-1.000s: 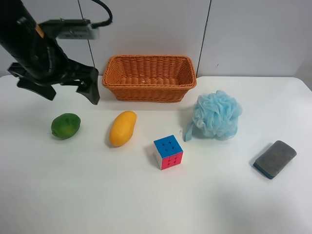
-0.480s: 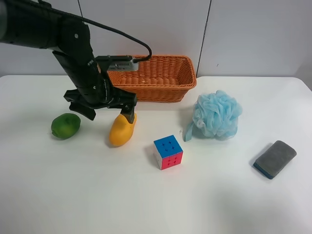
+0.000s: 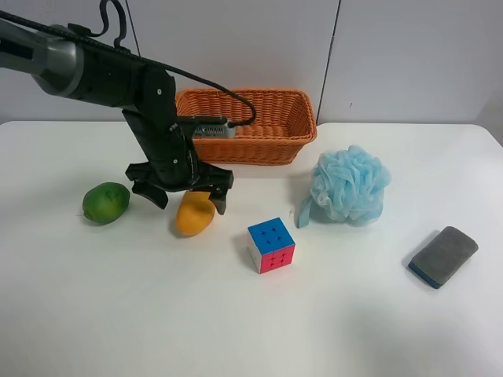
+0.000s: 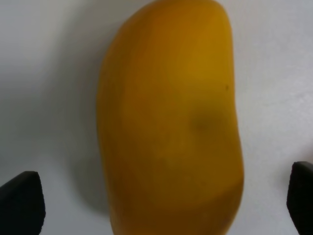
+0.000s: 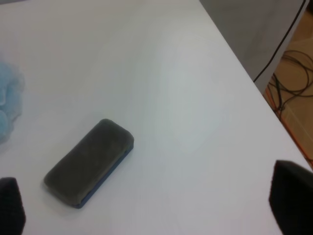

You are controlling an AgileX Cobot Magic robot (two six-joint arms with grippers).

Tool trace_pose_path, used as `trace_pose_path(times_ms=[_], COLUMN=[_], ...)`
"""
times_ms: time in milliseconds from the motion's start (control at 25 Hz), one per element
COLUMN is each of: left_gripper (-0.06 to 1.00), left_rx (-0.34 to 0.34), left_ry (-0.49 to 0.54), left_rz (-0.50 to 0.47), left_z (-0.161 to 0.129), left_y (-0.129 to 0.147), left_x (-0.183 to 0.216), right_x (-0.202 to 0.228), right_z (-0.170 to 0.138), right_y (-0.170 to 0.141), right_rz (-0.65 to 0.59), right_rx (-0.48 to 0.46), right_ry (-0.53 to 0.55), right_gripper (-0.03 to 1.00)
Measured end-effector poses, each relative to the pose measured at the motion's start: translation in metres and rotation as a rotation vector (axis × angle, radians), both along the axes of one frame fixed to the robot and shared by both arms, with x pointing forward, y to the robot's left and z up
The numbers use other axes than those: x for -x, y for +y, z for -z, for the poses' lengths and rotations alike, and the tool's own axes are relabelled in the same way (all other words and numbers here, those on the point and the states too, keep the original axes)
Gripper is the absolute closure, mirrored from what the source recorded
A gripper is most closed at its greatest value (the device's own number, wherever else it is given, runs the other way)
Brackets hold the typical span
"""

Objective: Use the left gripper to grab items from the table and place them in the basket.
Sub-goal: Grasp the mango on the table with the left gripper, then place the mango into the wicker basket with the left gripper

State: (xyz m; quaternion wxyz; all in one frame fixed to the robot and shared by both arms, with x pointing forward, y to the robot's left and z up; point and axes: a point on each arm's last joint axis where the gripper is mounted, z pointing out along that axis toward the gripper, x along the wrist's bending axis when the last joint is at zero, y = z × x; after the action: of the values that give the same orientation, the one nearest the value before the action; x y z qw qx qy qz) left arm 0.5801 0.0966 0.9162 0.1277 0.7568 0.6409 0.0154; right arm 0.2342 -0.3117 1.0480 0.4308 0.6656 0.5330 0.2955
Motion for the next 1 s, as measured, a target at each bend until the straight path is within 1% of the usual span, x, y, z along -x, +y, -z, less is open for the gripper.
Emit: trace_pose_path(times_ms=[200, 280, 400, 520, 560, 880, 1000], left_gripper=[-0.05, -0.03, 0.10, 0.31, 0.34, 0.34, 0.34], left_rx=[-0.006, -0.003, -0.001, 0.001, 0.000, -0.008, 0.000], left_ry=[0.013, 0.013, 0.015, 0.013, 0.013, 0.028, 0.019], left_rz=[-0.005, -0.008, -0.010, -0.011, -0.011, -0.007, -0.005], left_z=[0.016, 0.019, 0.020, 0.020, 0.020, 0.018, 0.003], left_y=[-0.001, -0.002, -0.002, -0.002, -0.002, -0.002, 0.000], left_x=[-0.003, -0.003, -0.003, -0.003, -0.003, -0.002, 0.001], right_x=[0.000, 0.000, 0.000, 0.000, 0.000, 0.000, 0.000], right_z=[0.000, 0.000, 0.000, 0.000, 0.000, 0.000, 0.000], right_y=[0.000, 0.000, 0.000, 0.000, 0.000, 0.000, 0.000], right_rz=[0.000, 0.000, 0.000, 0.000, 0.000, 0.000, 0.000], right_rx=[0.000, 0.000, 0.000, 0.000, 0.000, 0.000, 0.000], right_ry=[0.000, 0.000, 0.000, 0.000, 0.000, 0.000, 0.000], right_gripper=[-0.02, -0.02, -0.02, -0.02, -0.02, -0.02, -0.02])
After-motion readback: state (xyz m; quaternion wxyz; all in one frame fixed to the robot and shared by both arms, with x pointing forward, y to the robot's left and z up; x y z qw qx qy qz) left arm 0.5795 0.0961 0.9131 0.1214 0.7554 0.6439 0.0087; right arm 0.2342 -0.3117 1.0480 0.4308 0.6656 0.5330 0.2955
